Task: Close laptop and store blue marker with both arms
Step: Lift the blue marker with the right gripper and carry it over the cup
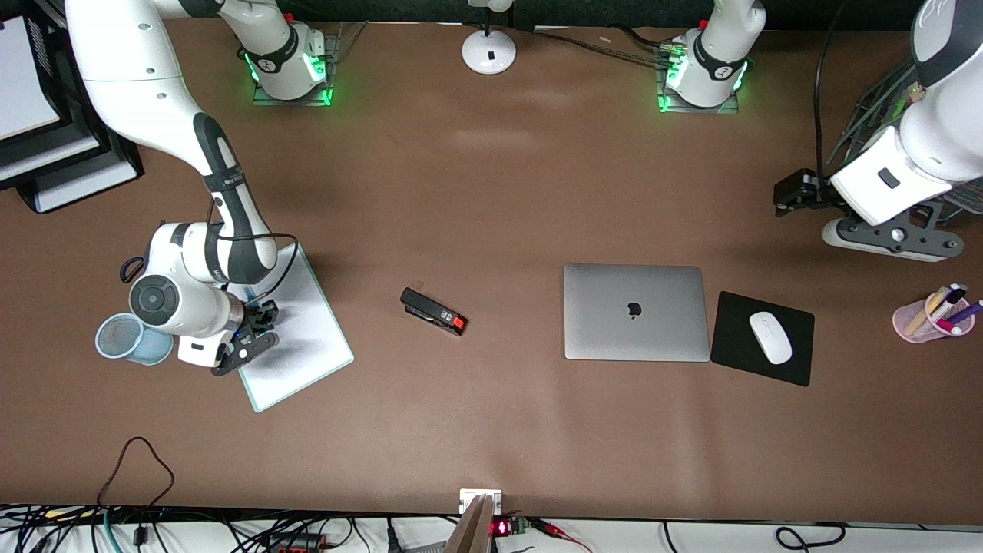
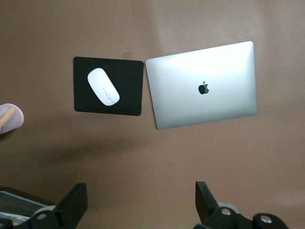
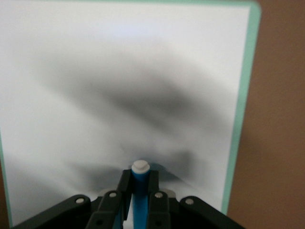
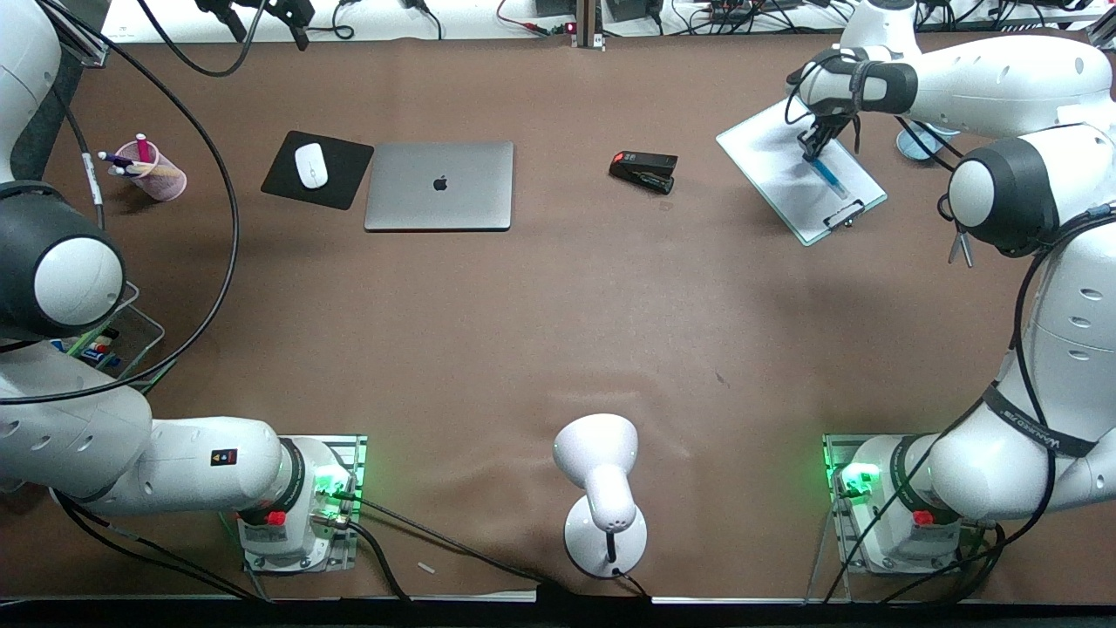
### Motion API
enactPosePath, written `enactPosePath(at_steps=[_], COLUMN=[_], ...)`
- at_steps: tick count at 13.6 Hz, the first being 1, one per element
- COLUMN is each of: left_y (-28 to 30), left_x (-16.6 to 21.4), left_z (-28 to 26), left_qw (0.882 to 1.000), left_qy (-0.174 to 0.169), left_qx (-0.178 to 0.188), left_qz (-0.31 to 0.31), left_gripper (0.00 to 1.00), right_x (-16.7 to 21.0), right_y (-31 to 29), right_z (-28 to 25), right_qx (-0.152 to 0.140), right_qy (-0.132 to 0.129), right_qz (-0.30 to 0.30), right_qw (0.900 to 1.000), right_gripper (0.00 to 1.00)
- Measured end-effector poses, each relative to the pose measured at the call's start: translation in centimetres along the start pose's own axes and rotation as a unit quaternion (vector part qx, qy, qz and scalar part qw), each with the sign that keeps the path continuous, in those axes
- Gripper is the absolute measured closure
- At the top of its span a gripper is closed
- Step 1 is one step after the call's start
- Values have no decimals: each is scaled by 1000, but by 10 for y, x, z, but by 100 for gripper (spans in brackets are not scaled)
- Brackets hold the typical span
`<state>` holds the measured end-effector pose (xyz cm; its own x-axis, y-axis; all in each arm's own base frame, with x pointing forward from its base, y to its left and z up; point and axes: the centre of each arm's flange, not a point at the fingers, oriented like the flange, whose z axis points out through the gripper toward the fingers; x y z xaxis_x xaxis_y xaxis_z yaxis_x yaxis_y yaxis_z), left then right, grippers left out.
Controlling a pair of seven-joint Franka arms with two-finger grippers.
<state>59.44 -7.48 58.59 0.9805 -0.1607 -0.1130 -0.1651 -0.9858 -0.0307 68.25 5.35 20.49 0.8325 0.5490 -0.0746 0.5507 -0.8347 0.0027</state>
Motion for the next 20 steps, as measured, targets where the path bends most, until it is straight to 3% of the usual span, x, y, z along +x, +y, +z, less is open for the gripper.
enactPosePath(at_steps=[5, 8, 10, 14, 17, 20], left_y=[-20, -41, -42, -33, -32, -31], left_x=[1, -19, -44, -56, -55, -56], left_z=[-2, -4, 1, 2, 4, 4], left_qw=[1000, 998, 997, 997, 997, 998], left_qy=[10, 61, 72, 72, 67, 63], left_qx=[-2, -17, -19, -18, -16, -1], left_qz=[-12, -31, -36, -30, -27, -24], left_gripper=[0, 0, 0, 0, 0, 0], right_x=[10, -2, -18, -59, -87, -107], right_y=[6, 13, 31, 75, 104, 123], right_z=[-92, -149, -172, -194, -211, -215], right_qx=[-21, -24, -10, 39, 77, 87], right_qy=[50, 75, 104, 158, 207, 259], right_qz=[-34, -101, -148, -257, -327, -381], right_qw=[998, 992, 984, 952, 919, 883], right_gripper=[82, 82, 82, 82, 82, 82])
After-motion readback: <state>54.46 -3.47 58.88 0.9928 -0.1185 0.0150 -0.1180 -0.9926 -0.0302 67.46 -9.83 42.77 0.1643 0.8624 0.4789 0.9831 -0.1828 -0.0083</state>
